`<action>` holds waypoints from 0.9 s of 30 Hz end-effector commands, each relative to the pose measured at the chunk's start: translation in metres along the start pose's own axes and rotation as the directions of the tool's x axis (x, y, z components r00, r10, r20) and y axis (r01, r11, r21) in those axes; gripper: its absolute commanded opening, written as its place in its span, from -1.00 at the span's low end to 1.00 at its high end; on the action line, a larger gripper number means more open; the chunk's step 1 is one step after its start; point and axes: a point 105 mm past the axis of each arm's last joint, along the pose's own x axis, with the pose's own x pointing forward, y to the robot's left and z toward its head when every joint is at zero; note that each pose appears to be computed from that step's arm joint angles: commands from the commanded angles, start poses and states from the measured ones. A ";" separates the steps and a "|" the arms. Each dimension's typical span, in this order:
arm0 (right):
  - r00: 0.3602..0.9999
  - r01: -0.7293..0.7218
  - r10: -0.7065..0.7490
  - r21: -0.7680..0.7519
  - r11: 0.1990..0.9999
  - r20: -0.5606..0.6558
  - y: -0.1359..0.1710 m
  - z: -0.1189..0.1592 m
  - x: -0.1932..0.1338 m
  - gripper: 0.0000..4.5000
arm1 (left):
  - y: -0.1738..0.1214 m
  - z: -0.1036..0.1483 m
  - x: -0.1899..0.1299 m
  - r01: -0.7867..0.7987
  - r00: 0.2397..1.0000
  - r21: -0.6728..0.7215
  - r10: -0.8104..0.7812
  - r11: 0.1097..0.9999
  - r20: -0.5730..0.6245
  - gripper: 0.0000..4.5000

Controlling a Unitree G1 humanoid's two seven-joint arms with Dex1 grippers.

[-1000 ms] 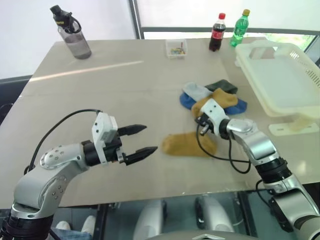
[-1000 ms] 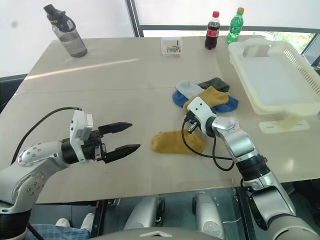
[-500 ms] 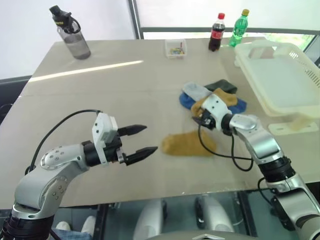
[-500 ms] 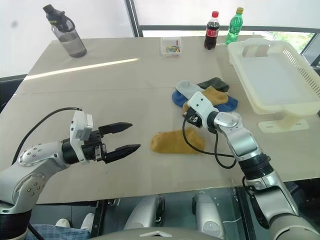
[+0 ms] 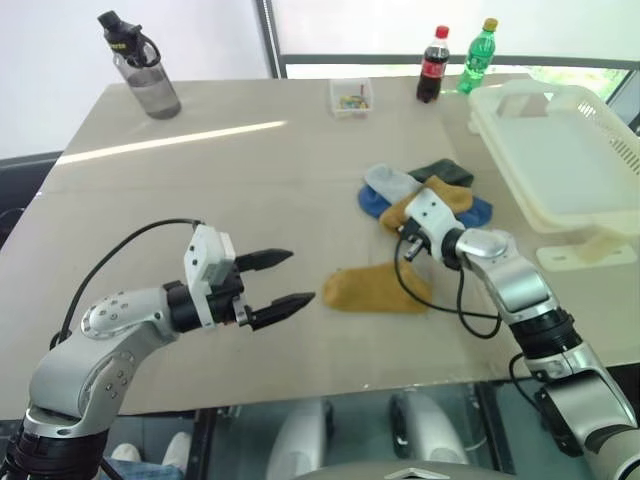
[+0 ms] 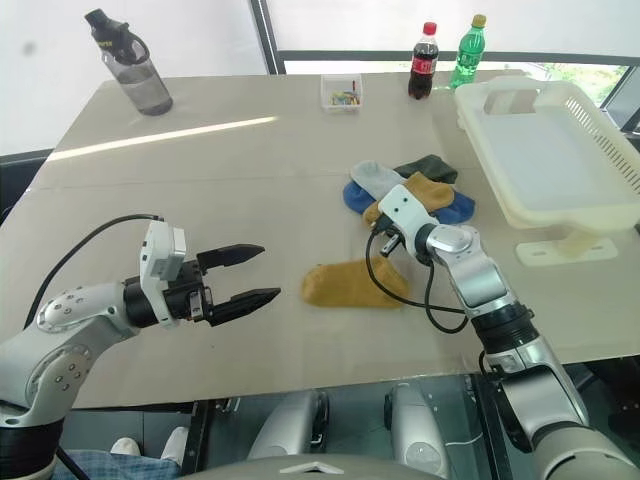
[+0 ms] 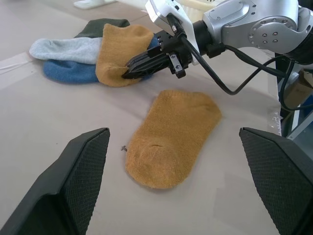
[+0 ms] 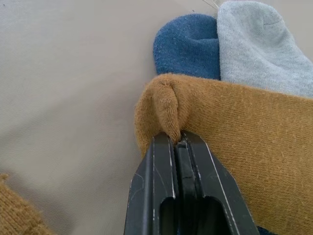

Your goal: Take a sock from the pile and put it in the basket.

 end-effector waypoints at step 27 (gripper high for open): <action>0.979 -0.196 0.203 0.432 0.880 0.031 0.111 0.071 0.050 -0.72 | -0.004 0.006 0.002 0.013 1.000 0.032 -0.014 0.999 0.023 1.00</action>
